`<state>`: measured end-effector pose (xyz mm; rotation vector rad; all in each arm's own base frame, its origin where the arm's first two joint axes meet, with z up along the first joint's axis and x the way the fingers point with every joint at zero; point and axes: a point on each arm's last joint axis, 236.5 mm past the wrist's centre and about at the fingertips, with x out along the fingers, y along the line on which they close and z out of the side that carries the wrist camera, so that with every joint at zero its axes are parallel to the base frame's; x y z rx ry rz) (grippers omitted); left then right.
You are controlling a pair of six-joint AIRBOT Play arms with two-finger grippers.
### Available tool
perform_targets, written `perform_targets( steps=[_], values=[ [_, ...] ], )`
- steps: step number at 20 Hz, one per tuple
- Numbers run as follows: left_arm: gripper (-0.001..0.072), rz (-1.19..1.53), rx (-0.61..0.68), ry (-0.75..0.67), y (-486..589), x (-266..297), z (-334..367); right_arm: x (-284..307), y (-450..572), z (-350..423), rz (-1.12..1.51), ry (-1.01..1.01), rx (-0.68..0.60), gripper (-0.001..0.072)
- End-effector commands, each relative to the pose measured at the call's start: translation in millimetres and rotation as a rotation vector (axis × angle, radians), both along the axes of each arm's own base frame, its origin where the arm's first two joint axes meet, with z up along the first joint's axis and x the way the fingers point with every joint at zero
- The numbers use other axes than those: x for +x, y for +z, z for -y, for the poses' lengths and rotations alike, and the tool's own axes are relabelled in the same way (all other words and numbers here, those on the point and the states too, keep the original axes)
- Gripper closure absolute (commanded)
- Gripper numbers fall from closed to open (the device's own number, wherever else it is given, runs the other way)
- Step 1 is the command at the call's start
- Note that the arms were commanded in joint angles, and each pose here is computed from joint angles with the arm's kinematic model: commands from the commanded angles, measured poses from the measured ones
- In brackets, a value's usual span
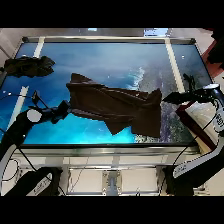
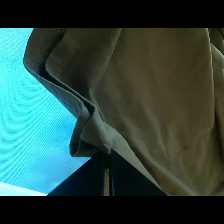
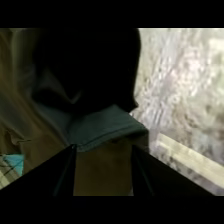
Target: Fold the shirts.
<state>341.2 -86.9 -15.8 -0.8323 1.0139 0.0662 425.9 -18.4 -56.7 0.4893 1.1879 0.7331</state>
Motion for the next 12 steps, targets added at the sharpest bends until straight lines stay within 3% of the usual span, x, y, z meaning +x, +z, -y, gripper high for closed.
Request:
perform_targets(
  steps=[1,6,12],
  values=[
    [0.0693,-0.019,-0.003,-0.009,-2,-4,2,1,-7,-5,0.057,0.076,-0.056,0.0297],
    [0.0693,-0.024,-0.005,-0.011,-3,-5,2,-10,-21,2,0.064,0.167,-0.141,0.0296],
    [0.0694,-0.031,-0.016,-0.011,-2,-6,4,-10,-20,14,0.067,0.137,-0.138,0.0296]
  ],
)
